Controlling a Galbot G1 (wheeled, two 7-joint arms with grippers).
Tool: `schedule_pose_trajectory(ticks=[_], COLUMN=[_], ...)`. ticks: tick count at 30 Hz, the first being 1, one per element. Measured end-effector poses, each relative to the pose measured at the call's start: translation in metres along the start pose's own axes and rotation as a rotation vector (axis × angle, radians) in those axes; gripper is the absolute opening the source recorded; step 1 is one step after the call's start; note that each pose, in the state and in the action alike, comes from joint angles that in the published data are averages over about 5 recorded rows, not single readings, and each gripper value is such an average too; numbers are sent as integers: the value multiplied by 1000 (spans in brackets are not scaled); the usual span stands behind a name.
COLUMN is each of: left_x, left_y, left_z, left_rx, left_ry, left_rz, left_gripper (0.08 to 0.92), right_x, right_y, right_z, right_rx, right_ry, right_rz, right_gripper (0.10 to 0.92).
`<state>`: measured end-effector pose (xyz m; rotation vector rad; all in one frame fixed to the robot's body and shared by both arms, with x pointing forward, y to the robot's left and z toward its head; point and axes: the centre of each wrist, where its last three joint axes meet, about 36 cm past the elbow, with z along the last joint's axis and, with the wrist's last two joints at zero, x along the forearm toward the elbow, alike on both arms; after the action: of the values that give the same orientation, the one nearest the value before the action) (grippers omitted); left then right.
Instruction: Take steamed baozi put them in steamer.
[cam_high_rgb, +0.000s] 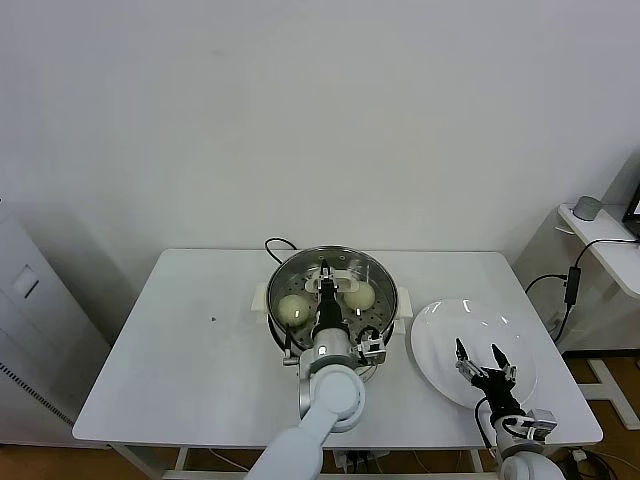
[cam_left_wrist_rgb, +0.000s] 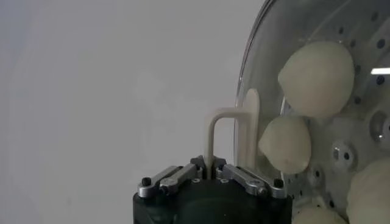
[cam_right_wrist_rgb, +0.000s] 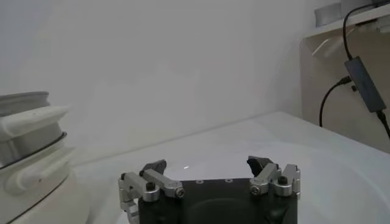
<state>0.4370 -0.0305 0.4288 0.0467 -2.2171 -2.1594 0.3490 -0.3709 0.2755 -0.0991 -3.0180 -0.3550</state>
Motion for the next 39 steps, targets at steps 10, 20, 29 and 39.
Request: schedule_pose_trajectory(ticks=[10, 20, 29, 39], left_x=[11, 25, 37, 55], left_y=[3, 14, 32, 59], left_z=[-1, 0, 6, 17], left_rx=[20, 52, 100, 174], left_ry=[-10, -20, -23, -24], left_rz=[9, 9, 9, -4], left_gripper=[315, 609, 807, 823], right_x=[0, -1, 0, -1], right_y=[-1, 0, 0, 0], right_z=[0, 0, 0, -2], right_rx=[1, 0, 0, 3], right_ry=[-1, -2, -1, -2], right_rz=[1, 0, 2, -4], right_gripper=[823, 823, 823, 823])
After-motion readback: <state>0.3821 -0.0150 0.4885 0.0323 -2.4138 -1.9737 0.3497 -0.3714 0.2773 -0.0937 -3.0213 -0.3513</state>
